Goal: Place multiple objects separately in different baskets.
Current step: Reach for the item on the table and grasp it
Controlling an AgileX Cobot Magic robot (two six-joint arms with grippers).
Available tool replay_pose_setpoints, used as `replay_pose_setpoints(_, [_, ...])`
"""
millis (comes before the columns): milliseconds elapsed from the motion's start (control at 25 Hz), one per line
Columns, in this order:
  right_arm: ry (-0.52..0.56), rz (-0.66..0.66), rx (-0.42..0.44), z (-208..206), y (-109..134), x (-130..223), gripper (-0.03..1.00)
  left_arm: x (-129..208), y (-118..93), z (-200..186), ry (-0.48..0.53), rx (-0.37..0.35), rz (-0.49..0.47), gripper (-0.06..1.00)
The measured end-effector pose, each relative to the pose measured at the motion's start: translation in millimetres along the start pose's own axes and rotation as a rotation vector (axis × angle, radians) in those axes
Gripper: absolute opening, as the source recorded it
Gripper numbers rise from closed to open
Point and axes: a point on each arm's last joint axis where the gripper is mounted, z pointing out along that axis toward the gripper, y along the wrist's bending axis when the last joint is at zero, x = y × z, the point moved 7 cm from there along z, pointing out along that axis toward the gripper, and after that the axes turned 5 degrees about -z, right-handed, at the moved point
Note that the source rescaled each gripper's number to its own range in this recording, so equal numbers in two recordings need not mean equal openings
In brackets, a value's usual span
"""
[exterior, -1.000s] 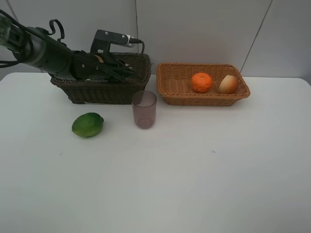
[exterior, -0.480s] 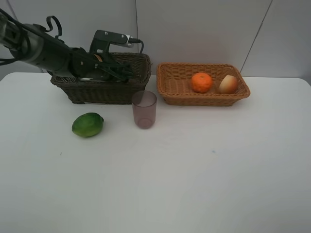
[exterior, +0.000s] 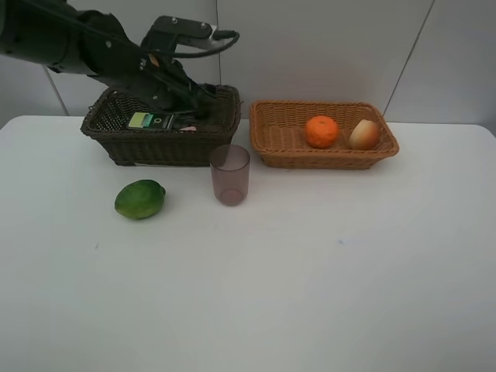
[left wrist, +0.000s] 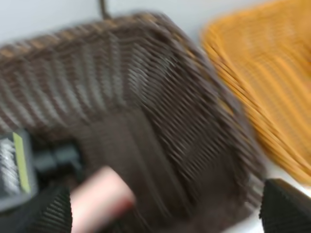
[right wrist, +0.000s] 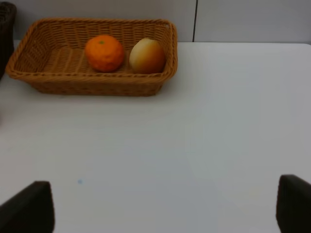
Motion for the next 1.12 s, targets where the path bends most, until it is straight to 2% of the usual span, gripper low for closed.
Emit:
replay_pose_setpoints(160, [0.000, 0.000, 0.000, 0, 0, 0, 0.97, 16, -33, -15, 0.182, 0.065, 0.117, 1.00])
replay_pose_setpoints(320, [0.000, 0.000, 0.000, 0, 0, 0, 0.97, 16, -61, -31, 0.327, 0.130, 0.249, 1.00])
replay_pose_setpoints(640, [0.000, 0.000, 0.000, 0, 0, 0, 0.97, 3, -94, -37, 0.415, 0.191, 0.390, 1.00])
replay_pose_setpoints(920, [0.000, 0.000, 0.000, 0, 0, 0, 0.97, 31, -111, -6, 0.538, 0.190, 0.718, 1.00])
replay_pose_setpoints(1120, [0.000, 0.000, 0.000, 0, 0, 0, 0.97, 49, -112, 4, 0.600, 0.193, 0.825, 1.00])
